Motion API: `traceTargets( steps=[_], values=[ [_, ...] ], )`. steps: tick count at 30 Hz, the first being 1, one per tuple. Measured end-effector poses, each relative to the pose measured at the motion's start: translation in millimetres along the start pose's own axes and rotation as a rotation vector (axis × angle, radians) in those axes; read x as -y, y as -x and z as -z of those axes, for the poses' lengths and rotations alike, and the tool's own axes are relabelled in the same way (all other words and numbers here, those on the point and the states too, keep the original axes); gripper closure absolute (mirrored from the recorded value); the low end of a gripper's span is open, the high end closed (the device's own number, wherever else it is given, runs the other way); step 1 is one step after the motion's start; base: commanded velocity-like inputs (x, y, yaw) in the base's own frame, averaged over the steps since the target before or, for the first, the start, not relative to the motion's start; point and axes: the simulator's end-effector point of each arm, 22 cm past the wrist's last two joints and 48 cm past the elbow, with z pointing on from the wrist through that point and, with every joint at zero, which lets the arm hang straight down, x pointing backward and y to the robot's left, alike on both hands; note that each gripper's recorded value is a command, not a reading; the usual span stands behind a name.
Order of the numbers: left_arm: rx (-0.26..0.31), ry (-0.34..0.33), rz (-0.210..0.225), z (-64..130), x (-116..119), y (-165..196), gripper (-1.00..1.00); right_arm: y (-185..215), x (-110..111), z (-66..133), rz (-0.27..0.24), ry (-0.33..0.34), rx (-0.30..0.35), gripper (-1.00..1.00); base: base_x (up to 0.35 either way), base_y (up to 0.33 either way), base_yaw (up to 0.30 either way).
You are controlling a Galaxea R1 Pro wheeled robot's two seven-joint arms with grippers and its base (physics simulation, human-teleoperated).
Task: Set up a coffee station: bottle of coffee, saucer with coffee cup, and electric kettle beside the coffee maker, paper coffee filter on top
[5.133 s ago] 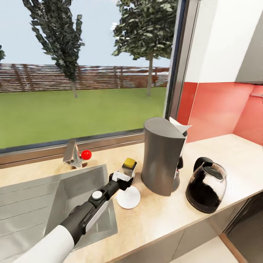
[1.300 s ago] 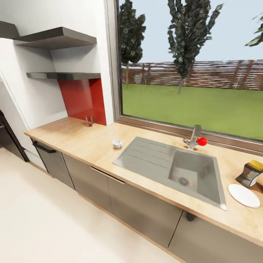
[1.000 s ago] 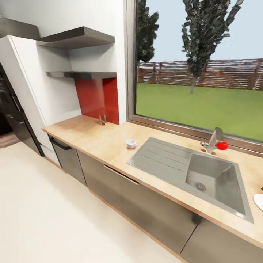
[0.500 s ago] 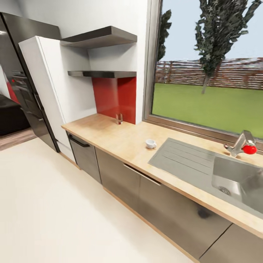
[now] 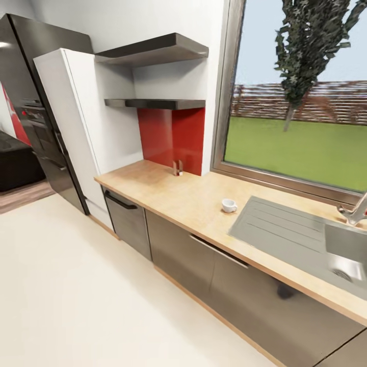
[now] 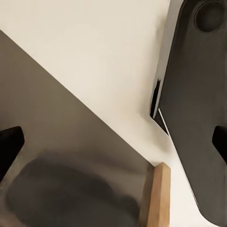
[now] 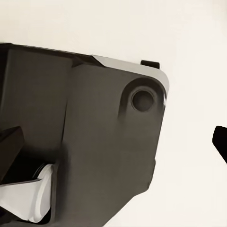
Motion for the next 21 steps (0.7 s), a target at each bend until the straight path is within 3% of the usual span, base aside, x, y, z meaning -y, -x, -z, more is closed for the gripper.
traceTargets(
  steps=[9, 21],
  values=[
    [0.002, -0.002, -0.001, 0.3, 1.4, 0.3, -1.0, -0.4, 1.5, 0.1, -0.004, -0.002, -0.001, -1.0, 0.224, 0.266, -0.012],
    [0.004, -0.009, 0.0, 1.2, 6.7, 0.9, -1.0, -0.3, 2.7, 0.3, -0.006, -0.003, -0.001, -1.0, 0.193, 0.294, -0.243]
  ],
)
